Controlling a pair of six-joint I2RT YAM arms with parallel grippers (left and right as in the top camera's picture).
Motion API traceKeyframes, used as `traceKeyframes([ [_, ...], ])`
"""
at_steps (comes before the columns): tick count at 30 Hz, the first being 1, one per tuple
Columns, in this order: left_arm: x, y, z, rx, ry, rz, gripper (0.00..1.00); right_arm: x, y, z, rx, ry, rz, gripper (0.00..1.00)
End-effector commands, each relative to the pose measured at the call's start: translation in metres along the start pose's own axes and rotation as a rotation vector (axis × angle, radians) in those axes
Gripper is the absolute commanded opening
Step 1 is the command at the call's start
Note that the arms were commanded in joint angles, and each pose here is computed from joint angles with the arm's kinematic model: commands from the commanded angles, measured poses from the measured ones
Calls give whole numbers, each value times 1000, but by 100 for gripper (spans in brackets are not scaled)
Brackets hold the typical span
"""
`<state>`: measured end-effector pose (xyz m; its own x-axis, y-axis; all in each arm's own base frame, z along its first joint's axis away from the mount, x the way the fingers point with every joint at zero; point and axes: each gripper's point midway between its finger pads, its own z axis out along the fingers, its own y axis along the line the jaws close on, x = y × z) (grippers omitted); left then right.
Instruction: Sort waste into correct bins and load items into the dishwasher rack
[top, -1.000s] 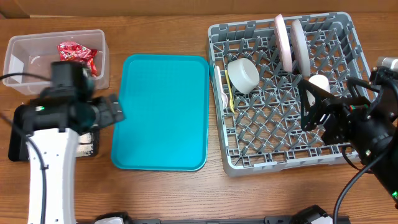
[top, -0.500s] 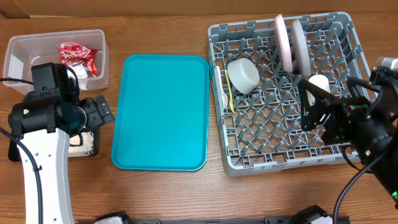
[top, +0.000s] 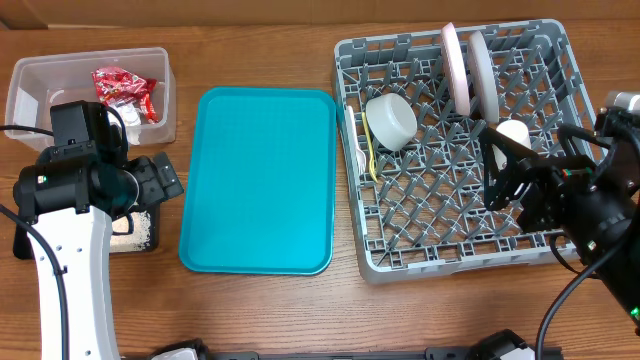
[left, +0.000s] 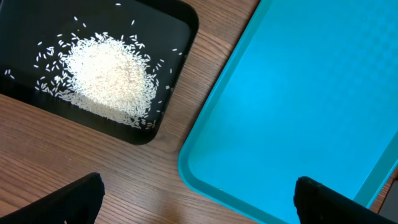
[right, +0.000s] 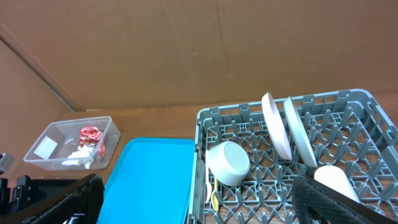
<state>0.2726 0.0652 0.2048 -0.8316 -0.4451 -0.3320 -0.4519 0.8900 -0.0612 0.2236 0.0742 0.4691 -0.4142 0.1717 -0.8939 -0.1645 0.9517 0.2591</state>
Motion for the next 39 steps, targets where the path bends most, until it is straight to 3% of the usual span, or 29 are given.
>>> traceKeyframes([
  [1,-4,-1,-7,15,-26,13,100,3,-4,-3,16,10,0,100],
  [6,-4,-1,-7,15,-26,14,100,34,-23,-7,100,134,-60,100],
  [11,-4,-1,-7,15,-26,14,100,12,-40,-24,132,-75,-135,100],
  [14,-4,-1,-7,15,-26,14,100,21,-60,-29,201,-141,-129,100],
  [24,-4,-1,-7,15,-26,14,100,170,-103,27,184,-197,-137,100],
  [27,-4,-1,-7,15,-26,14,100,198,-117,45,198,-221,-122,100],
  [33,-4,-1,-7,15,-26,14,100,230,-135,70,217,-242,-113,100],
  [39,-4,-1,-7,15,-26,14,100,238,-141,94,204,-306,-120,100],
])
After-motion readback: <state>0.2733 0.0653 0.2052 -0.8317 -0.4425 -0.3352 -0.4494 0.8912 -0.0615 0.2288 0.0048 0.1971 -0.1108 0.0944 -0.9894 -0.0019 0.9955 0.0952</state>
